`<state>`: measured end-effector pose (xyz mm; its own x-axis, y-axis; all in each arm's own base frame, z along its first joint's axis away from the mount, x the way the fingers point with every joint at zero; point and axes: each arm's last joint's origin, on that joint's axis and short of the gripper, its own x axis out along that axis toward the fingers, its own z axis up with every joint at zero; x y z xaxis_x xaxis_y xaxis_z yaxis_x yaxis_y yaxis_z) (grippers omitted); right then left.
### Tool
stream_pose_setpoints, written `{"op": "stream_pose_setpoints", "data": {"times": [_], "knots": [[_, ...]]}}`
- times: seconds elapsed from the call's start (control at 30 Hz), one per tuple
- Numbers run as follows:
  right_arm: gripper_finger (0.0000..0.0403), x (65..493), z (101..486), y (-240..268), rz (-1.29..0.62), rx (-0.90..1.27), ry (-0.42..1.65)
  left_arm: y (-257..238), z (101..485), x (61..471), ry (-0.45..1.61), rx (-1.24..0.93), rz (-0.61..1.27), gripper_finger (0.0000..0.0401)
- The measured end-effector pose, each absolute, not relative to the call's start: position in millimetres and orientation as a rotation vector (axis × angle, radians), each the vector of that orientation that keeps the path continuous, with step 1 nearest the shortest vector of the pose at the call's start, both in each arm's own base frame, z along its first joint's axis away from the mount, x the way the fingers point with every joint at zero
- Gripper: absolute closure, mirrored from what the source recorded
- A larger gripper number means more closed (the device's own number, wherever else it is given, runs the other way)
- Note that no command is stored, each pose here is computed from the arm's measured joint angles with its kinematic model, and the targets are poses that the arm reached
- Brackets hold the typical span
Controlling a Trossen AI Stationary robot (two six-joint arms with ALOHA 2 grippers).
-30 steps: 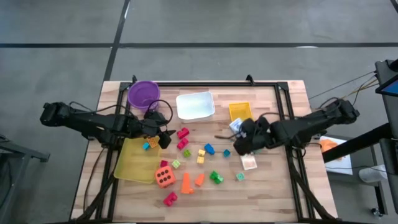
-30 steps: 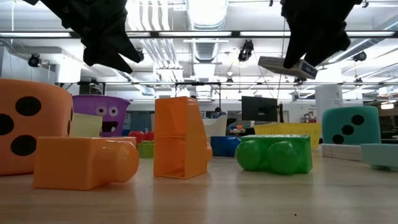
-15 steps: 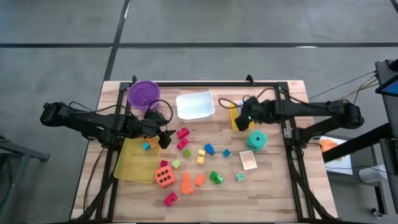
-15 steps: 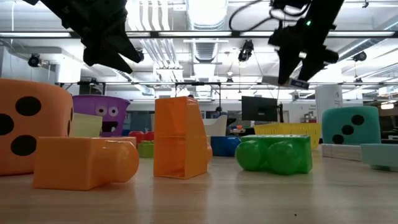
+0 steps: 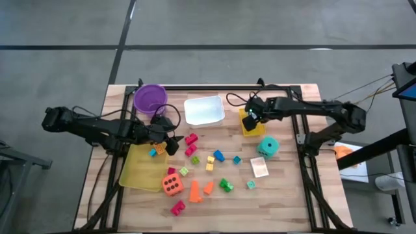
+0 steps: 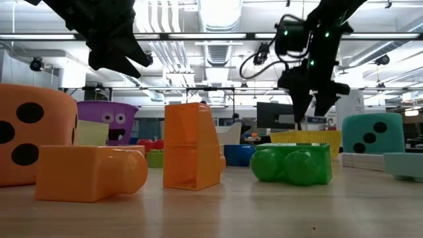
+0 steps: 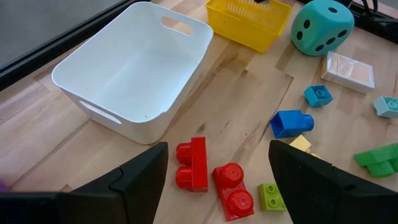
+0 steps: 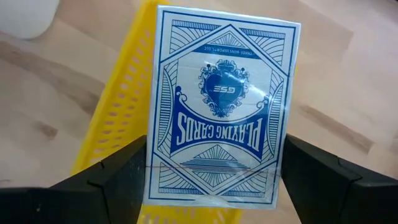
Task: Pick & Place Toys
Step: Put the blue deck of cards into the yellow bin
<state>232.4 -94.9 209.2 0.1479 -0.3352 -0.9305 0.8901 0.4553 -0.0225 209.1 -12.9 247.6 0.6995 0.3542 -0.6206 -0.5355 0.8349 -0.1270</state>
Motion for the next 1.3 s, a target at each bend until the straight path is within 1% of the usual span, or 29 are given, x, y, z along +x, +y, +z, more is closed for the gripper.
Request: {"op": "stream_pose_setpoints", "data": {"times": [0.37, 0.77, 0.93, 1.3], "knots": [[0.0101, 245, 179, -101, -0.985, 0.62, 1.192, -13, 248, 209, 0.621, -0.31, 0.505, 0.0118], [0.0101, 253, 158, -104, -0.99, 0.61, 1.258, -13, 247, 209, 0.622, -0.308, 0.504, 0.0118], [0.0101, 255, 152, -104, -0.983, 0.606, 1.285, -13, 247, 209, 0.622, -0.308, 0.504, 0.0118], [0.0101, 257, 152, -105, -0.956, 0.608, 1.286, -13, 247, 209, 0.622, -0.308, 0.504, 0.0118]]}}
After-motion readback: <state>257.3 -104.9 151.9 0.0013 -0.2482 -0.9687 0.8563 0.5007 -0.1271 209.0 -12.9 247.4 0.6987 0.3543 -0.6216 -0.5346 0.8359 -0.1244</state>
